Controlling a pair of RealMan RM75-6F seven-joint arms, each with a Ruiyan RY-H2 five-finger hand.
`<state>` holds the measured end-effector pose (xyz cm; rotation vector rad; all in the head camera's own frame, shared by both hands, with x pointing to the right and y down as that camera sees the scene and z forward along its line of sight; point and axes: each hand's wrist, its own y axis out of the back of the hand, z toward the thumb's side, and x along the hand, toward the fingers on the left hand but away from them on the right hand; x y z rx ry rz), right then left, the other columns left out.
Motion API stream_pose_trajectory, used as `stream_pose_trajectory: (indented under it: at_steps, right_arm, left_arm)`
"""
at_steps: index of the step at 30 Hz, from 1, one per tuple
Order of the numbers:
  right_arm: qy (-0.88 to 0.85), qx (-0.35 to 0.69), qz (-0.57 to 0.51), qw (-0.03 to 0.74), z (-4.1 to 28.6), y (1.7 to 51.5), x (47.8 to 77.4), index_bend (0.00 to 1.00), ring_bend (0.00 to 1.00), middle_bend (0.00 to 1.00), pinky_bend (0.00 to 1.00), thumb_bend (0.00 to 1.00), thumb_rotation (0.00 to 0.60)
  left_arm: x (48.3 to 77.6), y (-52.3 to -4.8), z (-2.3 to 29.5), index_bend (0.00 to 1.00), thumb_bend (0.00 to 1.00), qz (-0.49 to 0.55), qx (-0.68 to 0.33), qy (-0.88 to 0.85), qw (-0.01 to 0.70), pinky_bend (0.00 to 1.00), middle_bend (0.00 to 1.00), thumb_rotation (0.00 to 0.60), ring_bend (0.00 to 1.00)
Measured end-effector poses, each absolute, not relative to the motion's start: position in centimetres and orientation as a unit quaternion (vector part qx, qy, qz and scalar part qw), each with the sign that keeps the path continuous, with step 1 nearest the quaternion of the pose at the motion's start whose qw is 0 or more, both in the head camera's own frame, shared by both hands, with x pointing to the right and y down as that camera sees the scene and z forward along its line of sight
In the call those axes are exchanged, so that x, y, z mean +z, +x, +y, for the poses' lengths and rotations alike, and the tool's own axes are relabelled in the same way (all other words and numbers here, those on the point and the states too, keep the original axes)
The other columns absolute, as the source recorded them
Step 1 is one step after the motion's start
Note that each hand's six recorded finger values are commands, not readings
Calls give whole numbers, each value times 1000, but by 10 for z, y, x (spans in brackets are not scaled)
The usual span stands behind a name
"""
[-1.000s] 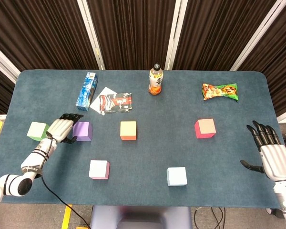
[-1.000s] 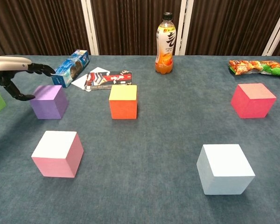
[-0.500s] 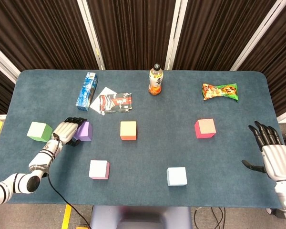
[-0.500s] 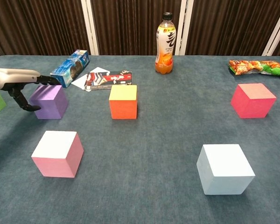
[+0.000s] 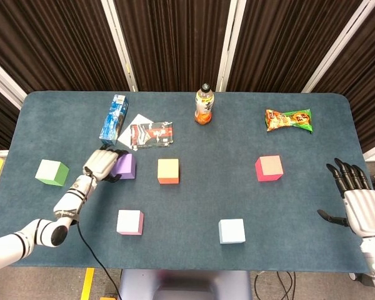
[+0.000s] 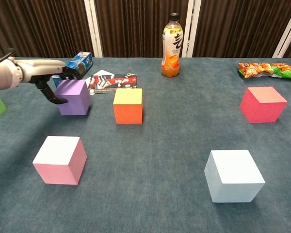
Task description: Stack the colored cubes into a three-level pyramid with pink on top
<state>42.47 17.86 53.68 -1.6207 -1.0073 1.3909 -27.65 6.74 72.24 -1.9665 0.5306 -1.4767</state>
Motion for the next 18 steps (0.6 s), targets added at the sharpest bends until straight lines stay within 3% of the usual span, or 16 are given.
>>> stream_pose_trajectory:
  at_steps: [18]
  right_arm:
    - [-629, 548, -402, 378, 182, 433, 532, 0, 0, 31, 45, 128, 600]
  left_arm:
    - [730, -220, 68, 259, 384, 171, -543, -750, 335, 104, 336, 600, 279]
